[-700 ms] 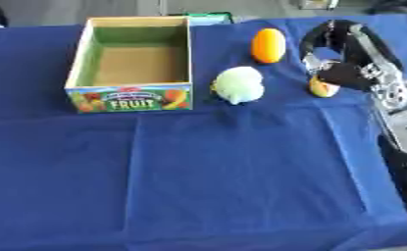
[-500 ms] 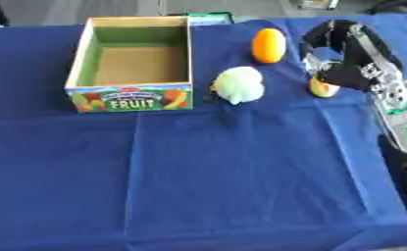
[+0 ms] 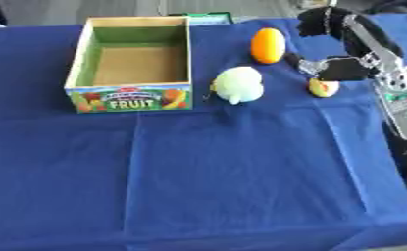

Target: Pick up objects on the table and place them in the box.

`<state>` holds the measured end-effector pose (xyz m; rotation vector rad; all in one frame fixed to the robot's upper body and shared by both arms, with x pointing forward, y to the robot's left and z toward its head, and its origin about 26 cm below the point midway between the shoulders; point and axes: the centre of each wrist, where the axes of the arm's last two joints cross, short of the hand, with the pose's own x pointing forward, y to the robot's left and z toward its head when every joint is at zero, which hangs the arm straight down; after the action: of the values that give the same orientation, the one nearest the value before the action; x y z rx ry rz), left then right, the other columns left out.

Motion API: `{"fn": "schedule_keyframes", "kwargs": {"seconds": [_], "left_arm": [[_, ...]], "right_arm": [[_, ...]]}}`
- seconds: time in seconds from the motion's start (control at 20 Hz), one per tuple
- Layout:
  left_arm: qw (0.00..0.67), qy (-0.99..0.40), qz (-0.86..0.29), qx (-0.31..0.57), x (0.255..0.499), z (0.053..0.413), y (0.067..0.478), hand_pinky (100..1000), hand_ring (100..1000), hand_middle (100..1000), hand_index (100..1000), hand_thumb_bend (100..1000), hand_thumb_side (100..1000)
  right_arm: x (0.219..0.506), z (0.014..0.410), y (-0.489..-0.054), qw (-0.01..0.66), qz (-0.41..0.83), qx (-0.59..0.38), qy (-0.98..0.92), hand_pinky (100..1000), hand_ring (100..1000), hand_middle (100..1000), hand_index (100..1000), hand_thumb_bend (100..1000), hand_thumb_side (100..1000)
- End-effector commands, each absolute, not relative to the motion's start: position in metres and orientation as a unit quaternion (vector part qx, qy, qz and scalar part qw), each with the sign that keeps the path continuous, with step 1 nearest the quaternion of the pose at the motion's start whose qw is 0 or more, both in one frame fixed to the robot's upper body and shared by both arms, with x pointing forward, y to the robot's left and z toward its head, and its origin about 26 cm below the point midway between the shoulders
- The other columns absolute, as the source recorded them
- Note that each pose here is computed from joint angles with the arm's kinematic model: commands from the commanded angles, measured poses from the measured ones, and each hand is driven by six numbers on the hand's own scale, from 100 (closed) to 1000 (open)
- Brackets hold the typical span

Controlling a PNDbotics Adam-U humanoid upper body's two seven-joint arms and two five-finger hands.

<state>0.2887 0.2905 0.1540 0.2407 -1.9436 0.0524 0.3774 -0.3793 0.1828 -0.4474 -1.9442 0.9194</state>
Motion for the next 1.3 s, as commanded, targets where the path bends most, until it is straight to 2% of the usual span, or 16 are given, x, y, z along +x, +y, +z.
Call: {"fn": "schedule_keyframes", "kwargs": {"seconds": [0.05,0.65,1.3], "left_arm": [[0.548,-0.829,0.015,0.107,0.288,0.161,0.292,729,476,594,668,100,644],[0.551,-0.827,0.014,0.108,0.288,0.16,0.293,729,477,594,668,100,645],[0.552,-0.827,0.014,0.108,0.288,0.159,0.294,729,477,594,669,100,647]], "right_arm": [[0.381,0.195,-0.4,0.461,0.396,-0.223,-0.762,803,716,672,816,466,248],[0.399,0.17,-0.437,0.529,0.371,-0.287,-0.708,788,690,635,797,457,234],[0.4,0.144,-0.451,0.563,0.393,-0.321,-0.652,776,692,637,787,460,249]]}}
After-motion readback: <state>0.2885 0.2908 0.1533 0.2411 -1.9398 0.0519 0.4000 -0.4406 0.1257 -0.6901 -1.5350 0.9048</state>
